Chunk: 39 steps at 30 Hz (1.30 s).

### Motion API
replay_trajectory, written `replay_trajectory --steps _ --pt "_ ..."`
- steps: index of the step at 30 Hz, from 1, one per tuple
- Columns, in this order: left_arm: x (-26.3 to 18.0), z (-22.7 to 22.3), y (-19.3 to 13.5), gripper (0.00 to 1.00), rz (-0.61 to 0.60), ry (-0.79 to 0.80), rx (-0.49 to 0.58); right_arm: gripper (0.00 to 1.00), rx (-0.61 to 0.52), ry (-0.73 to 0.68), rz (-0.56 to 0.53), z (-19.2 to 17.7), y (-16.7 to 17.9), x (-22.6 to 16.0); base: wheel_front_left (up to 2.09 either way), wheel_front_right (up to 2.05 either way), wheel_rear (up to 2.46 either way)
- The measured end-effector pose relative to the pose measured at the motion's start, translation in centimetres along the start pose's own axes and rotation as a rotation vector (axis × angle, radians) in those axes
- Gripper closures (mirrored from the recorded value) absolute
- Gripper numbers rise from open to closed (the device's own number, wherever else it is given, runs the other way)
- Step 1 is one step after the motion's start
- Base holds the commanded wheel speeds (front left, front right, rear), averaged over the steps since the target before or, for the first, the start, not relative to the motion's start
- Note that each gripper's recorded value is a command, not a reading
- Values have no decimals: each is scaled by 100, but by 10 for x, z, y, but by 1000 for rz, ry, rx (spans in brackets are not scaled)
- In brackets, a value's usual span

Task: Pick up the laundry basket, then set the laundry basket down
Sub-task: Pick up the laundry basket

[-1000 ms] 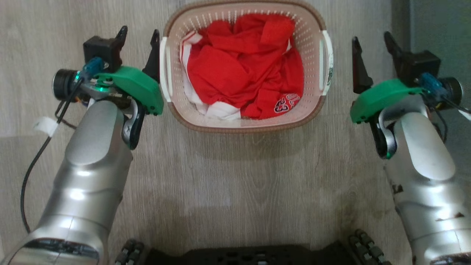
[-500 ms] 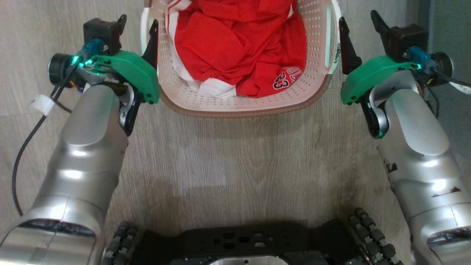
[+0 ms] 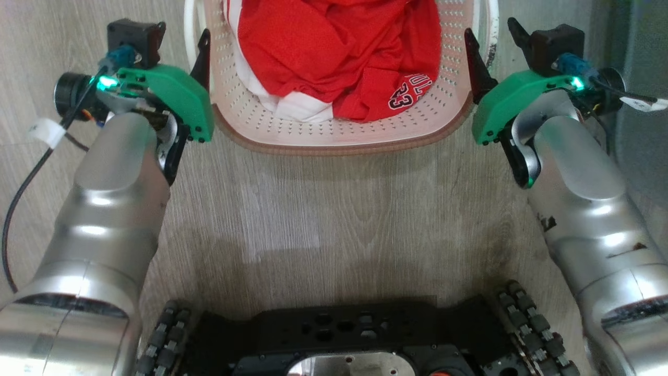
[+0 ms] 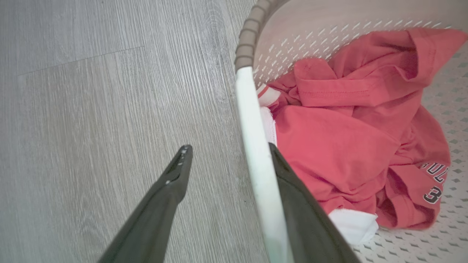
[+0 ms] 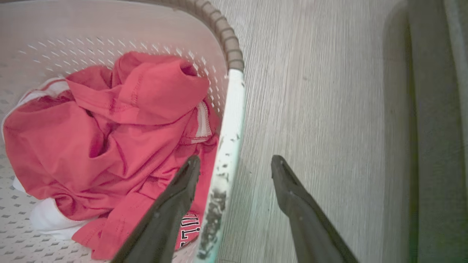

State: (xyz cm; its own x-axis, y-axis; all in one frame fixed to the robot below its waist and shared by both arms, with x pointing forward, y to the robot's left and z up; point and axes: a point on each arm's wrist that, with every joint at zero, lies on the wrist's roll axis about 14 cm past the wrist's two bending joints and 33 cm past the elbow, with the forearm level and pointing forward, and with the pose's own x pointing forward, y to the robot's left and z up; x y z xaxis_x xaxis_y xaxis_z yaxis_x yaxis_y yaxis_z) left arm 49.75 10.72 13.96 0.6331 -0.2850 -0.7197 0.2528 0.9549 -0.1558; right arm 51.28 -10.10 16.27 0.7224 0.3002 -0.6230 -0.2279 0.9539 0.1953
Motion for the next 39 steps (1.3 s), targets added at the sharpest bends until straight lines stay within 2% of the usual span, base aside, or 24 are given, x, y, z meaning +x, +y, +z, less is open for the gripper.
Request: replay_trajectory --steps 4,5,6,7,10,25,39 --pt "2 -1 1 0 2 10 -3 0 9 37 12 -10 4 6 0 0 0" --pt "2 -1 1 0 6 14 -13 12 8 41 15 -10 5 7 0 0 0" --pt "2 -3 1 60 7 22 -22 66 11 48 14 -12 5 8 0 0 0" --pt "3 -5 -1 100 1 28 -33 100 15 51 14 -12 5 9 0 0 0" --pt "4 -5 -15 100 -27 29 -59 100 17 60 30 -13 13 12 0 0 0" --pt "-8 -1 -21 100 -32 73 -103 100 8 94 26 -10 14 3 0 0 0" --pt "-48 30 -32 100 -53 121 -164 100 -39 132 36 28 25 -30 0 0 0"
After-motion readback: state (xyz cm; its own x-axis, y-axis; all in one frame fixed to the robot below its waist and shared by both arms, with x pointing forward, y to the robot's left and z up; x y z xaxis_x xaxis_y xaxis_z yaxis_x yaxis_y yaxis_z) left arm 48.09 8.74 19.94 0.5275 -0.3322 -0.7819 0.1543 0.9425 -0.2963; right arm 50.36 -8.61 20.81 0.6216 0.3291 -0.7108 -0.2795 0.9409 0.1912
